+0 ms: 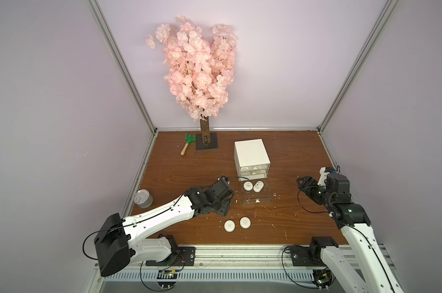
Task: Put the bluetooth earphones in the drawer according to color
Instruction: Pick up the Bluetooth earphone from the center of the board.
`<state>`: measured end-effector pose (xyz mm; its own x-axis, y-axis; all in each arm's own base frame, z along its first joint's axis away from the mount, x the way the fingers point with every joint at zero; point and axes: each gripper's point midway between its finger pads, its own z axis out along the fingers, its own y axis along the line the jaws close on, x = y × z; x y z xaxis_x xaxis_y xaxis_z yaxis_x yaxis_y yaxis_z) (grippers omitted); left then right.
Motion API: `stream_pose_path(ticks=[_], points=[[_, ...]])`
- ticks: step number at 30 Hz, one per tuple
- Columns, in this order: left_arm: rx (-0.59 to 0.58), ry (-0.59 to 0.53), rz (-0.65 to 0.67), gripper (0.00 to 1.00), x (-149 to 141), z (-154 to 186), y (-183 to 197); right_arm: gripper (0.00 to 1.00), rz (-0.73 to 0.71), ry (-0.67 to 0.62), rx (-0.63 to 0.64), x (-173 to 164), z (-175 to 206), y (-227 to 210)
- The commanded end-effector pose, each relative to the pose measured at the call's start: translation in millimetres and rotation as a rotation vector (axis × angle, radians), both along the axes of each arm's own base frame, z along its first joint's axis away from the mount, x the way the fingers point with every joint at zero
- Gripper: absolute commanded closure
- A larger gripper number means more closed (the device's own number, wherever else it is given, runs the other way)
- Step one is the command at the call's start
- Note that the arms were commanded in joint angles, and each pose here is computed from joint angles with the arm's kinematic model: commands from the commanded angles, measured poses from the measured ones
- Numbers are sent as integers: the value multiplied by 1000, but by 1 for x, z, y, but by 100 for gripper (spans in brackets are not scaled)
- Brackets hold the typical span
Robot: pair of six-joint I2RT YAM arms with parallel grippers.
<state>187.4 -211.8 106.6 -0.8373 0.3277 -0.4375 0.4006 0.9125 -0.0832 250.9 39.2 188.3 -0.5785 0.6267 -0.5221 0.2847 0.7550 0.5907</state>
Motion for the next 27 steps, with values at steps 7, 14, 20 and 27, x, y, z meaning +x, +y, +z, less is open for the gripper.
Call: stream_pose_path(ticks=[7,14,20,27], points=[[-78,97,-43,29,-32,-19,-21,31,12,-27,16,4,11,3],[-108,156,-52,29,-50,-39,-29,31,5,-28,13,3,12,2],[-98,179,-56,29,-54,-48,-29,31,5,-30,14,5,13,2],[-93,202,-79,29,-62,-56,-37,31,-1,-29,18,4,13,1]])
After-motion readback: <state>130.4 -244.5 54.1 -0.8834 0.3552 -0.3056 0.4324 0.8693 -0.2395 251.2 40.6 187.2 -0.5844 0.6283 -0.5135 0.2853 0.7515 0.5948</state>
